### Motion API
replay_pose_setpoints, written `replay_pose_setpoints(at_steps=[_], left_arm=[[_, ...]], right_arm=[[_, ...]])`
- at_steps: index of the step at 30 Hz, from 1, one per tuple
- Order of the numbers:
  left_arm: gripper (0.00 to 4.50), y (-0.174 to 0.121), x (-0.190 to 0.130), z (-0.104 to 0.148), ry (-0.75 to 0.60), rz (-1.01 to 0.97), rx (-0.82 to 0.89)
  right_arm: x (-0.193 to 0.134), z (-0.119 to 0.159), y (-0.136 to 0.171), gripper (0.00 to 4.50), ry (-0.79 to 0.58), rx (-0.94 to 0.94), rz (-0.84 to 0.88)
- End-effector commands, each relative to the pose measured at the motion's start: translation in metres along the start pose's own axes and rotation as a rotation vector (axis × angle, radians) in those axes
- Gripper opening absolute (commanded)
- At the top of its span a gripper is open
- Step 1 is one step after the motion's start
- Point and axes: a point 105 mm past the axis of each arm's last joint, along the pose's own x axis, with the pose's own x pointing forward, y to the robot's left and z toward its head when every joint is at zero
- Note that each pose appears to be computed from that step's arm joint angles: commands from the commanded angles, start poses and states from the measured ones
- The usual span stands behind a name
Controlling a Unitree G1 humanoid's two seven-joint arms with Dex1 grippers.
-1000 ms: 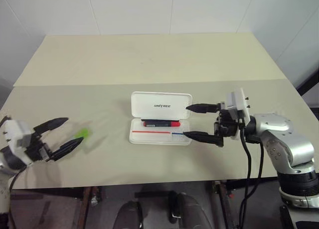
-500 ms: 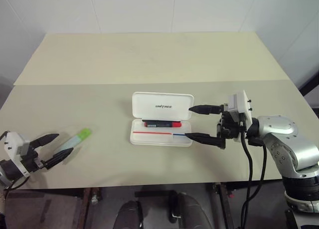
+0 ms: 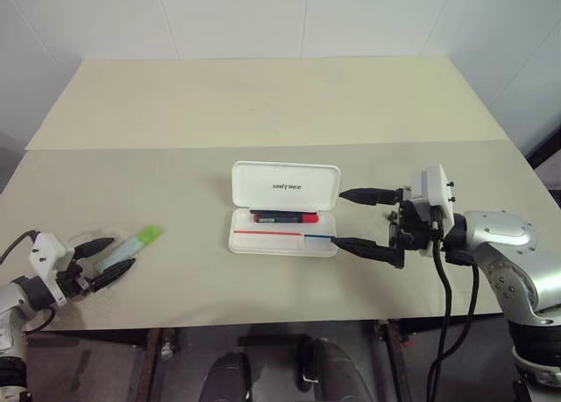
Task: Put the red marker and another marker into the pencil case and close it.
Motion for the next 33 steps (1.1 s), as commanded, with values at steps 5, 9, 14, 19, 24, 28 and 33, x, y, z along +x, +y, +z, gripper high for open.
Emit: replay_pose_setpoints(at_steps=[5, 9, 14, 19, 24, 28, 33], left_arm=[[1.02, 0.003, 0.001, -0.011, 0.045, 0.044, 0.012], [1.04, -0.004, 0.010, -0.006, -0.001, 0.018, 0.017], [1.04, -0.014, 0.020, 0.020, -0.138, -0.048, 0.008], [1.04, -0.021, 0.031, 0.063, -0.273, -0.133, 0.044], [1.04, -0.037, 0.042, 0.097, -0.312, -0.251, 0.124], [1.04, -0.050, 0.051, 0.113, -0.267, -0.377, 0.204], [1.04, -0.064, 0.069, 0.127, -0.256, -0.493, 0.236]], right_arm=[[-0.008, 0.011, 0.012, 4.50, -0.019, -0.043, 0.062], [-0.007, 0.010, 0.013, 4.50, -0.025, -0.063, 0.073], [-0.008, 0.007, 0.010, 4.50, -0.023, -0.074, 0.074], [-0.005, 0.004, 0.008, 4.50, -0.023, -0.072, 0.077], [-0.003, 0.000, 0.007, 4.50, -0.018, -0.071, 0.067], [-0.005, -0.002, 0.004, 4.50, -0.018, -0.083, 0.043], [-0.006, -0.003, 0.006, 4.50, -0.017, -0.100, 0.014]])
